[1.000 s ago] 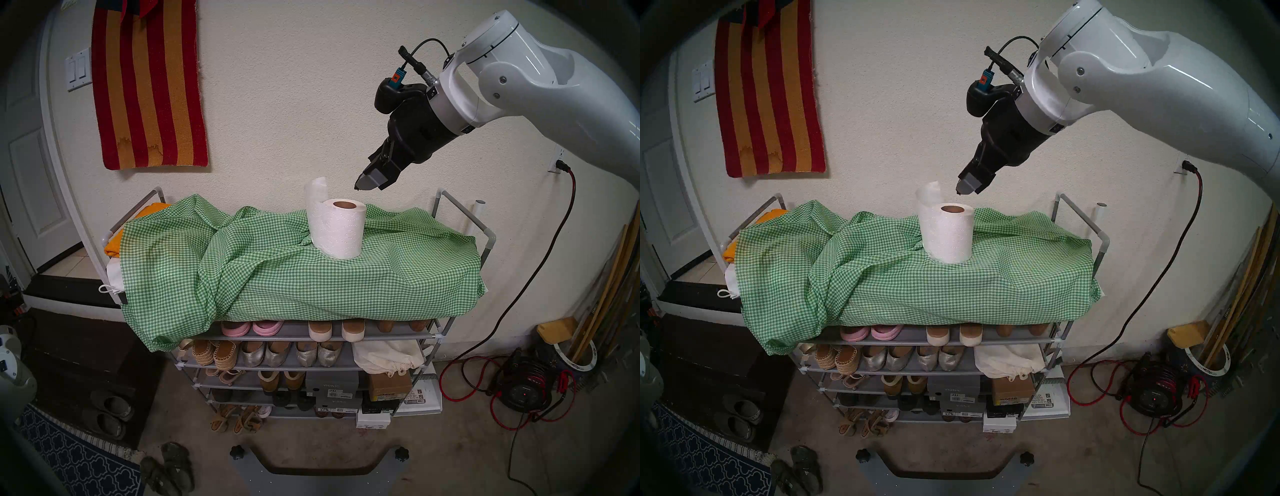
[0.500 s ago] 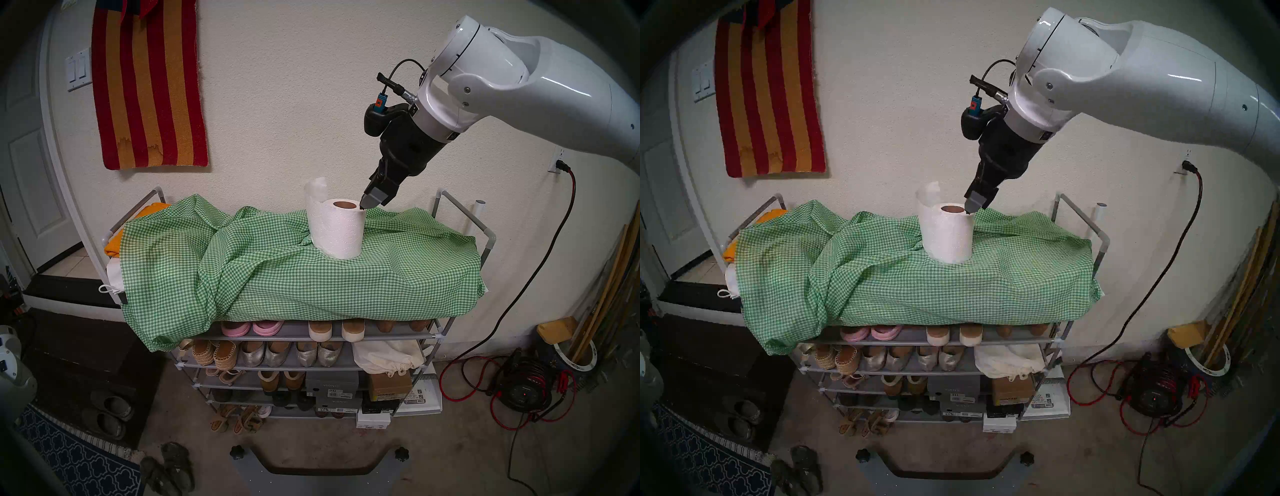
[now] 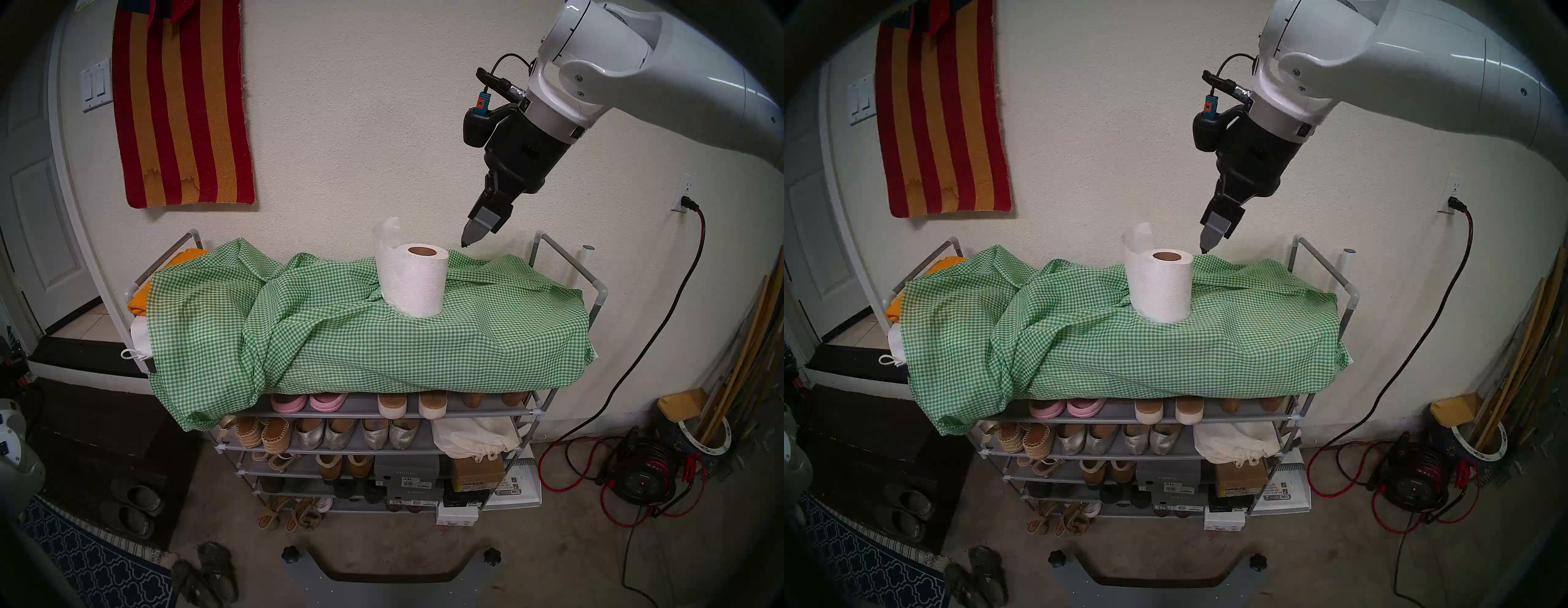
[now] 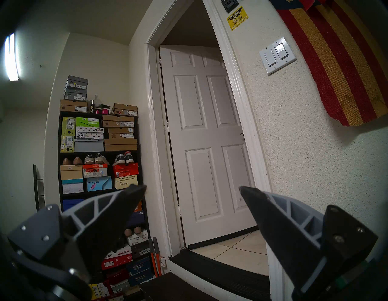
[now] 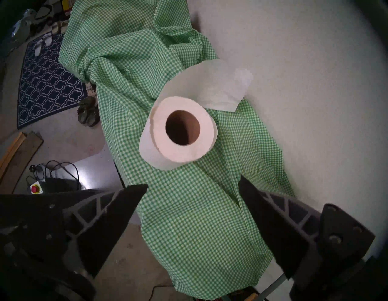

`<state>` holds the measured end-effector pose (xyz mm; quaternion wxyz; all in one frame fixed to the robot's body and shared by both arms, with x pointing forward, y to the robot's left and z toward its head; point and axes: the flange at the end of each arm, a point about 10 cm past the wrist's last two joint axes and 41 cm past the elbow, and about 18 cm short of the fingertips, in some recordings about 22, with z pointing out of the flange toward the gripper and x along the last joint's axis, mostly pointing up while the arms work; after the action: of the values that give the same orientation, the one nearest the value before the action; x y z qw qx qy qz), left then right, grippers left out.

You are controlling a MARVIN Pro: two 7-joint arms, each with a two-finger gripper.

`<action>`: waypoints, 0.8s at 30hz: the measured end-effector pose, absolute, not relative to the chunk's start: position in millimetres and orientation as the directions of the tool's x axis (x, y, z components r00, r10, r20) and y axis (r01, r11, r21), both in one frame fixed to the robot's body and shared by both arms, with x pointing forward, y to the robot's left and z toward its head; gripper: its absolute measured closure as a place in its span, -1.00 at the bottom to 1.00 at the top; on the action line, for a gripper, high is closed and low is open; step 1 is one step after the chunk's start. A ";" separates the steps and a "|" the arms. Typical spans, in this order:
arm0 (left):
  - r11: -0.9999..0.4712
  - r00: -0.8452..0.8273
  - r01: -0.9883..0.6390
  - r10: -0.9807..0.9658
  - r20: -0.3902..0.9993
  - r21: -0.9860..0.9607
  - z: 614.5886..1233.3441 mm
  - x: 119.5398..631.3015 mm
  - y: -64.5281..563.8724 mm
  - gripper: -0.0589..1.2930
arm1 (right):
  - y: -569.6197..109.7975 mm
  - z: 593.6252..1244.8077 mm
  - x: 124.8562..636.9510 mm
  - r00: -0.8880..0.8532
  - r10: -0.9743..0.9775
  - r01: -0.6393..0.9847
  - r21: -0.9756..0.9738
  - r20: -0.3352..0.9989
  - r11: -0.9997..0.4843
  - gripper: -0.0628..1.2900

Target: Lift the object off the cloth, cover the shoe rack with the cloth, put the object back

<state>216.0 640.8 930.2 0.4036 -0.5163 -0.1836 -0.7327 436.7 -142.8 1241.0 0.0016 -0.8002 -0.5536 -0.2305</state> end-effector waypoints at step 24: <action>-0.607 -0.141 0.781 -0.402 0.905 -0.148 930.2 216.1 640.8 -0.96 | -93.5 1268.4 451.7 0.296 0.917 0.871 0.320 0.266 -0.374 -0.92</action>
<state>216.1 640.8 930.2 0.4035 -0.5164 -0.1835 -0.7327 451.7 -93.5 1268.4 -0.0569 -0.8031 -0.5566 -0.2050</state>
